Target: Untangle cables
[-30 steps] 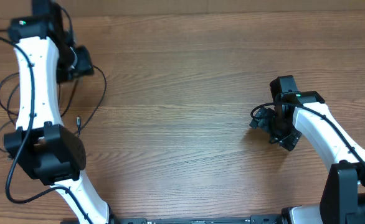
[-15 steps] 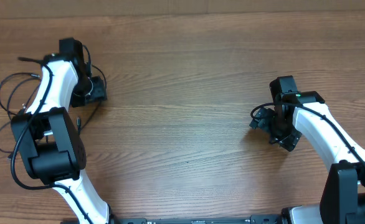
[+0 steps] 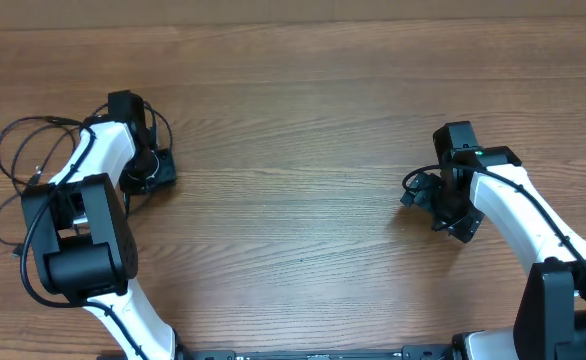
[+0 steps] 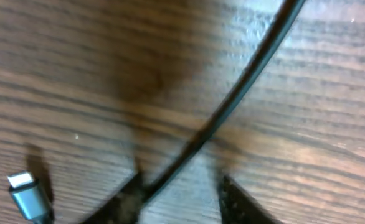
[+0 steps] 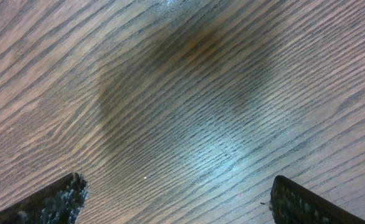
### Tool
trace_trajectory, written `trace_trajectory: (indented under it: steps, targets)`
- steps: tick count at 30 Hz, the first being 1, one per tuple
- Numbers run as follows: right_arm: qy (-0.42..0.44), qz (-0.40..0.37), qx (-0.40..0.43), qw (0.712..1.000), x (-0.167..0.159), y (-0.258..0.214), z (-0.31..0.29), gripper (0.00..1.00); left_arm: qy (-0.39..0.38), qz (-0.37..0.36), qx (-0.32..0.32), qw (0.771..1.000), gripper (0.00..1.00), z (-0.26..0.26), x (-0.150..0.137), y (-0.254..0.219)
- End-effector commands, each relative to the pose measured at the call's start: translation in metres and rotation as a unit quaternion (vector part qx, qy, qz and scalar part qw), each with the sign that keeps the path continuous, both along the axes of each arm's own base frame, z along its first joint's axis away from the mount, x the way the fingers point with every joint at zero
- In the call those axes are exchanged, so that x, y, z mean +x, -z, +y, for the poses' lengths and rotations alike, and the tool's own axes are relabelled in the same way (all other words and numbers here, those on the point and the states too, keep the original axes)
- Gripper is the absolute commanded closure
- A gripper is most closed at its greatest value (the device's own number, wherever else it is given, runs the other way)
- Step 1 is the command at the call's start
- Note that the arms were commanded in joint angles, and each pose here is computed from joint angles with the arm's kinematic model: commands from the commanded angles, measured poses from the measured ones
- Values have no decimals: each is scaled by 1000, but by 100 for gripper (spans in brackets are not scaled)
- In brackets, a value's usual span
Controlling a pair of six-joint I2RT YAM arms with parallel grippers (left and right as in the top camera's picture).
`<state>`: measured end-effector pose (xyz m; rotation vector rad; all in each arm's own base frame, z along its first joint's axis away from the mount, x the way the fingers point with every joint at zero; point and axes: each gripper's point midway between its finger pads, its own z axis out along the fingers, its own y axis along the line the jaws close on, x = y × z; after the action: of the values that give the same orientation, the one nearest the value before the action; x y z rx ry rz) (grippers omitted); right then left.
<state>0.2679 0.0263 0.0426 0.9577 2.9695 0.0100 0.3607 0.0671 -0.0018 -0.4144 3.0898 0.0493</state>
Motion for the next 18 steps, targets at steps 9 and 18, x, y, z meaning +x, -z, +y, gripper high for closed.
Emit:
trace_trajectory:
  steps: [9, 18]
  targets:
    - [0, -9, 2, 1000, 1, -5, 1, 7, -41, 41, 4, 998, 96, -2, -19, 0]
    - [0, -9, 2, 1000, 1, -5, 1, 7, -39, -113, 37, 992, 96, 13, 39, -142]
